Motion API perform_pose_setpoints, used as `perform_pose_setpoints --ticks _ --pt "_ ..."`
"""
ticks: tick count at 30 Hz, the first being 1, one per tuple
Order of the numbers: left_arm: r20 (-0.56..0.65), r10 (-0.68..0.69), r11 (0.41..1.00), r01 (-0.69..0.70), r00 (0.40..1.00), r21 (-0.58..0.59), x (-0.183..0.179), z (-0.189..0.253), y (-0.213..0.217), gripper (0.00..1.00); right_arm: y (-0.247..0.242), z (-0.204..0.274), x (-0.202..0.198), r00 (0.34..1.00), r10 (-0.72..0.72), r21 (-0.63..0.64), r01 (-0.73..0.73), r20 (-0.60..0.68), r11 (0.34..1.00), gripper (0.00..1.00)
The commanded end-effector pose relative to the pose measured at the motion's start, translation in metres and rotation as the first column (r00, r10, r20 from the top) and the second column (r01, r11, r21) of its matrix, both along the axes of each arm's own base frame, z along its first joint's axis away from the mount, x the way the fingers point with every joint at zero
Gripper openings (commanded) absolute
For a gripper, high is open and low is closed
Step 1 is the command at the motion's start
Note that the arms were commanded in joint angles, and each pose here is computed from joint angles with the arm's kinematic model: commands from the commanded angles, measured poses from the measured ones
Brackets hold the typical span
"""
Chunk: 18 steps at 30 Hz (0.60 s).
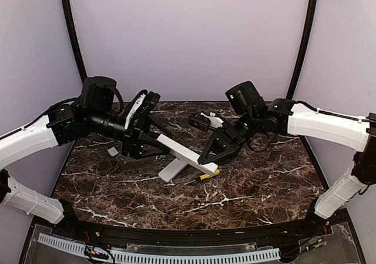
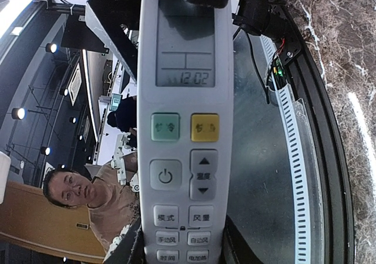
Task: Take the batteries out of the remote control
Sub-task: Pass from the right arm to the left
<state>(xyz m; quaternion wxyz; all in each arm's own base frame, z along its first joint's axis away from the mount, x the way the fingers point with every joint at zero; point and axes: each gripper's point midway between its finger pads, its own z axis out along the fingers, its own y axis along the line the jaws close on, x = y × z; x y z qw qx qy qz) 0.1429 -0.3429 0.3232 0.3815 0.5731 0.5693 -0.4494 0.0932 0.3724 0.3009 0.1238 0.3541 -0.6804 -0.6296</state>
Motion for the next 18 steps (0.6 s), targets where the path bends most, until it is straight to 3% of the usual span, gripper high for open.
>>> perform_pose_setpoints --ticks 1,12,18 --pt "-0.054 -0.093 0.995 0.091 0.994 -0.033 -0.022 0.009 0.003 0.52 0.002 0.006 -0.002 1.000 0.025 0.049 -0.025 -0.001 0.998 0.01" --pt "-0.117 -0.139 0.990 0.137 0.983 -0.020 -0.034 0.004 0.006 0.50 0.001 0.013 -0.005 0.998 0.053 0.071 -0.051 -0.026 0.996 0.01" --pt "-0.127 -0.149 0.989 0.148 0.981 -0.017 -0.035 0.002 0.004 0.34 0.001 0.013 -0.005 0.998 0.059 0.073 -0.057 -0.033 0.996 0.02"
